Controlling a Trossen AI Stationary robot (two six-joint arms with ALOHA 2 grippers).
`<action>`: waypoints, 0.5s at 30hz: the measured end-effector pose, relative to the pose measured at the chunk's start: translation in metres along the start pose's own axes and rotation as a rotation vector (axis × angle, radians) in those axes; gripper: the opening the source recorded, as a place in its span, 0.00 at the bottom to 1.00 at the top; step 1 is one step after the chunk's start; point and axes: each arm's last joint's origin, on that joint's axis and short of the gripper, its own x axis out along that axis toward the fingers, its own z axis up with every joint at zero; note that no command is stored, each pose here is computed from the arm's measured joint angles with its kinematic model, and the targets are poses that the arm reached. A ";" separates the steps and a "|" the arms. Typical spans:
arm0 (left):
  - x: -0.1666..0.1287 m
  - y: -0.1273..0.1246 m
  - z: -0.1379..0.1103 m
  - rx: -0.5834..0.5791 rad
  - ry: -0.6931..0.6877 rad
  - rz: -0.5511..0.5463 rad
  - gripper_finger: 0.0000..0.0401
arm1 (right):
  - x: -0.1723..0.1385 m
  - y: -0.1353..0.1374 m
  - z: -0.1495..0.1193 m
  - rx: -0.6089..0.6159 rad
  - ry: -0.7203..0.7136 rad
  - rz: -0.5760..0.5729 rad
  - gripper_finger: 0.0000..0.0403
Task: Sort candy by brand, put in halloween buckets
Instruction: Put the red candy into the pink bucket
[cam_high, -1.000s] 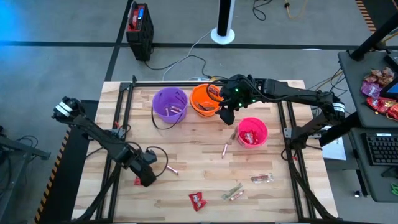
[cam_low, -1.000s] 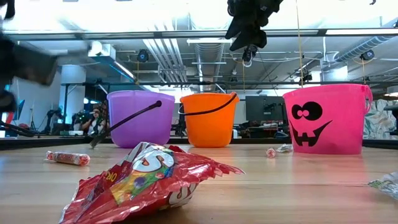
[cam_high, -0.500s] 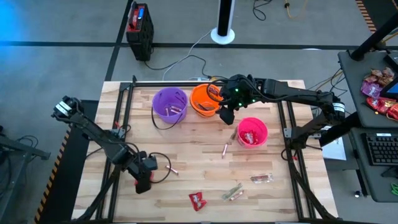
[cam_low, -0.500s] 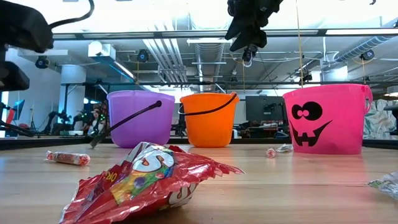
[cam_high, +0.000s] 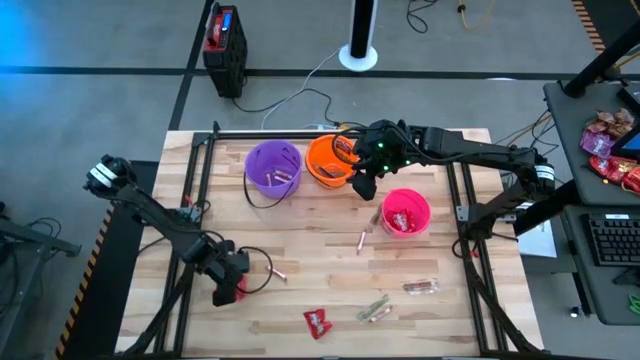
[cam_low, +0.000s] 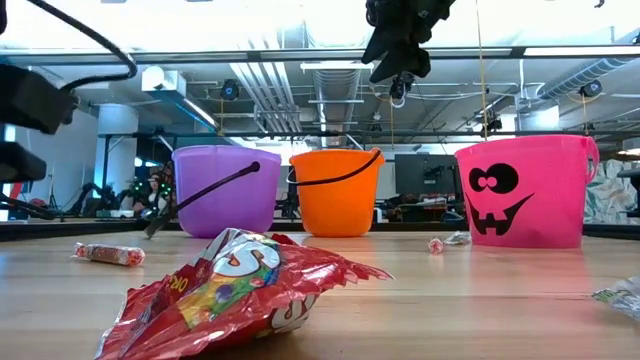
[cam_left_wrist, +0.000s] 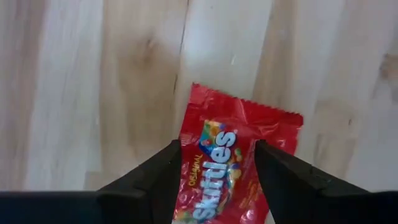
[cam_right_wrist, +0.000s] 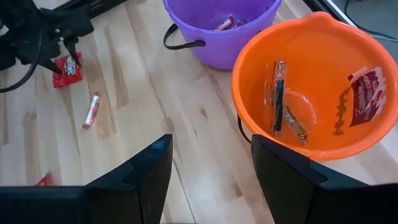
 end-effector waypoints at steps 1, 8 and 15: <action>0.003 0.002 -0.001 -0.001 0.009 0.006 0.45 | 0.000 0.000 0.000 0.005 0.000 0.000 0.52; 0.016 0.007 -0.005 -0.005 0.053 0.060 0.36 | 0.000 0.000 0.000 0.015 -0.002 -0.009 0.52; 0.018 0.008 -0.005 -0.006 0.051 0.089 0.16 | 0.000 0.000 0.000 0.015 -0.003 -0.010 0.52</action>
